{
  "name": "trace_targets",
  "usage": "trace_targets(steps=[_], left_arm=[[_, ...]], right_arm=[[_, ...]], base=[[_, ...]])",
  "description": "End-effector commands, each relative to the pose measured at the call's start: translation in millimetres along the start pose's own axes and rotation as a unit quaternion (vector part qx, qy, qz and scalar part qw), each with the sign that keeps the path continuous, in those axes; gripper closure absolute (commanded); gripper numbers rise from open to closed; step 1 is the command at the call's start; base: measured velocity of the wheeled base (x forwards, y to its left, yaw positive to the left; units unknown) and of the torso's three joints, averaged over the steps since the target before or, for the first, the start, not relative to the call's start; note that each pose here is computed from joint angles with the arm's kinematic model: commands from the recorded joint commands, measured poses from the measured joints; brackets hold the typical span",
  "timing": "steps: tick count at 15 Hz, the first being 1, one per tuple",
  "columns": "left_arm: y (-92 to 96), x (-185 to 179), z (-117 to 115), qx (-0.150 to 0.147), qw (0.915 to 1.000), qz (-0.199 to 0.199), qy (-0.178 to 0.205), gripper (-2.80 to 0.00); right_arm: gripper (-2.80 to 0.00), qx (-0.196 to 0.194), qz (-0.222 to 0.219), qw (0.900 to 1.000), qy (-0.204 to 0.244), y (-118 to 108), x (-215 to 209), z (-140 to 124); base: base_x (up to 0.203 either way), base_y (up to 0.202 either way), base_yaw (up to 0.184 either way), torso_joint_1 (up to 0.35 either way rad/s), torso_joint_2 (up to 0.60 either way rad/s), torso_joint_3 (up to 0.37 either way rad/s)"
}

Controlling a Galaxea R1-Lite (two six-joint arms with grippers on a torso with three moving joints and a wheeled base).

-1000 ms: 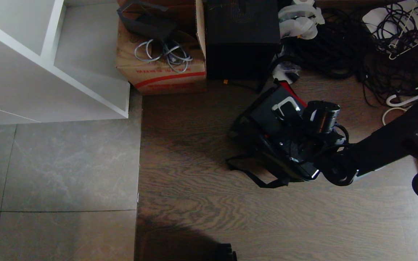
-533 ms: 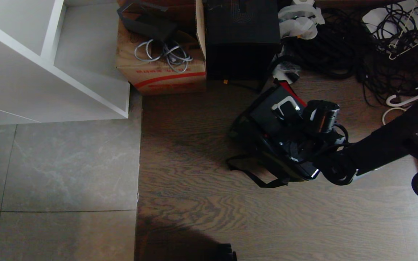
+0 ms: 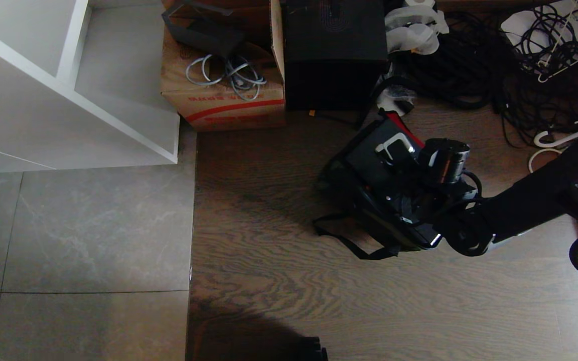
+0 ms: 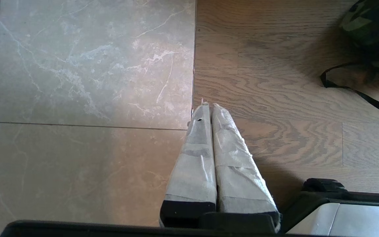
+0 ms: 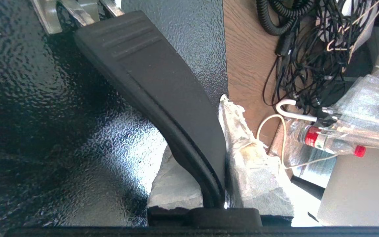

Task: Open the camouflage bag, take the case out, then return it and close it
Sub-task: Grip the handle

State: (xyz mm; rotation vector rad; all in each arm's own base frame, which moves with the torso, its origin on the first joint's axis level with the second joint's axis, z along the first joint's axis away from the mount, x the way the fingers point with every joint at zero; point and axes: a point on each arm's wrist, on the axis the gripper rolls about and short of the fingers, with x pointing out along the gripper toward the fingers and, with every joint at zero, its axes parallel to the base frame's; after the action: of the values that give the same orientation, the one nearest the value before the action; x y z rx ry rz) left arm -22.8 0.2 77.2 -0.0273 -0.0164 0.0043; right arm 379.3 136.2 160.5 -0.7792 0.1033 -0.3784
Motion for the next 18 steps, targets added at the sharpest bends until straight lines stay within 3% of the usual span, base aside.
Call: trace_targets(steps=[1,18], left_arm=[[0.0,0.3,-1.2,-0.002,1.0,0.0,0.002,0.0],[0.0,0.3,-1.2,0.0,1.0,0.0,0.002,0.0]], right_arm=[[0.0,0.001,-0.004,1.0,-0.001,-1.8,-0.4,1.2],[0.0,0.002,-0.005,1.0,-0.002,-3.2,-1.0,1.8]], base=[[0.0,0.0,0.0,0.0,0.0,0.0],[0.0,-0.004,0.0,0.0,0.0,0.0]])
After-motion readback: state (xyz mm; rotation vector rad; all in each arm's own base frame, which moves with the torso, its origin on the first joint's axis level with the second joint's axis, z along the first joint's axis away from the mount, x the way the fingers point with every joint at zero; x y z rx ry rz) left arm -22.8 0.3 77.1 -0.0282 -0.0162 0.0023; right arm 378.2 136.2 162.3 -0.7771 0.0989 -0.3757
